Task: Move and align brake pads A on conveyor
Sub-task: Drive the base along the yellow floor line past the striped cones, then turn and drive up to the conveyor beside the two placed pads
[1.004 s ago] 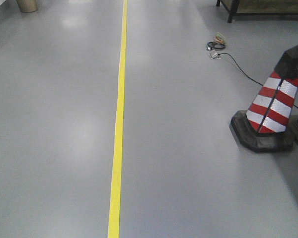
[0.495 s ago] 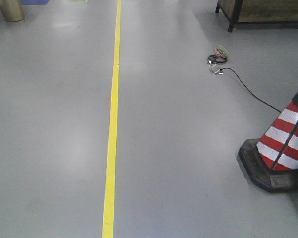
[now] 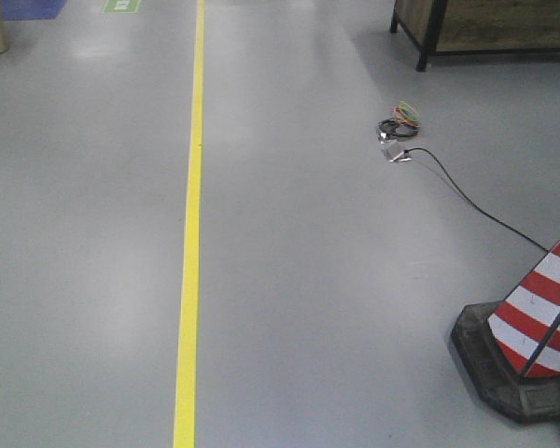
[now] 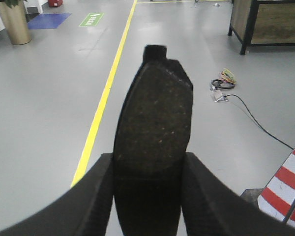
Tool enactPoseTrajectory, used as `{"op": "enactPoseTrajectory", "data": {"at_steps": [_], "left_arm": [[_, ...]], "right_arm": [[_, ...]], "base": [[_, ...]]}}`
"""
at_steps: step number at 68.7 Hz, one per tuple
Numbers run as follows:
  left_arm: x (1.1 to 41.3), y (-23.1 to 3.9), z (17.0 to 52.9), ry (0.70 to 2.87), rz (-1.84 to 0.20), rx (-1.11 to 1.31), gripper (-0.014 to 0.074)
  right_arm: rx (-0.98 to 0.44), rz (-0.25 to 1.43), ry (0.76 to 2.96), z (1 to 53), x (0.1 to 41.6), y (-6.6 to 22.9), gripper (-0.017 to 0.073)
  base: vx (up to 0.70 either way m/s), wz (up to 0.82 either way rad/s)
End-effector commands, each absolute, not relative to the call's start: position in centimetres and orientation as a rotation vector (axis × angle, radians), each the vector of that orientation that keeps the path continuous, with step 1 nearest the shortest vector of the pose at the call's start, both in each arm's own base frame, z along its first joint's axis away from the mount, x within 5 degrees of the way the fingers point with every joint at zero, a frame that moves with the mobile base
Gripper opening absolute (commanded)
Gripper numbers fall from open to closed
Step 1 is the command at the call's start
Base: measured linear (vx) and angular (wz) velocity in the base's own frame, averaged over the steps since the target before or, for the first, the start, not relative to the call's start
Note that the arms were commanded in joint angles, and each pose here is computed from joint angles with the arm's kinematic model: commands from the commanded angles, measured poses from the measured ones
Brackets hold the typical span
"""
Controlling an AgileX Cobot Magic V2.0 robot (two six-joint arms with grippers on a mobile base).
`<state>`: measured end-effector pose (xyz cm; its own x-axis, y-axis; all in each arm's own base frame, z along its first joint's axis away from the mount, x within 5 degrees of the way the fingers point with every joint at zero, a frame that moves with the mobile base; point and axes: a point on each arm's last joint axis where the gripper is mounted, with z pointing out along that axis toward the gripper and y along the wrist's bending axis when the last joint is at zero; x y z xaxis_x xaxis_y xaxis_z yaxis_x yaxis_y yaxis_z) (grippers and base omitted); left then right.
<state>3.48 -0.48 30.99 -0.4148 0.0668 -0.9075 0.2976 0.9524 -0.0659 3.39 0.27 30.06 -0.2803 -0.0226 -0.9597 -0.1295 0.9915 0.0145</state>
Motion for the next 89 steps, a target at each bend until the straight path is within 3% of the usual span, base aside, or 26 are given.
{"op": "enactPoseTrajectory", "data": {"at_steps": [1, 23, 89], "left_arm": [[3.76, -0.71, 32.61, 1.887, -0.293, 0.26, -0.0006], [3.76, -0.71, 32.61, 1.887, -0.293, 0.26, -0.0006], [3.75, -0.7, 32.6, 1.887, -0.293, 0.26, -0.0006]], "right_arm": [[-0.11, 0.098, 1.74, 31.71, 3.53, 0.27, -0.0006], [-0.11, 0.098, 1.74, 31.71, 3.53, 0.27, -0.0006], [-0.11, 0.099, 1.739, 31.72, 3.53, 0.27, -0.0006]], "base": [[0.43, -0.18], [0.37, -0.47], [0.22, -0.87]]}}
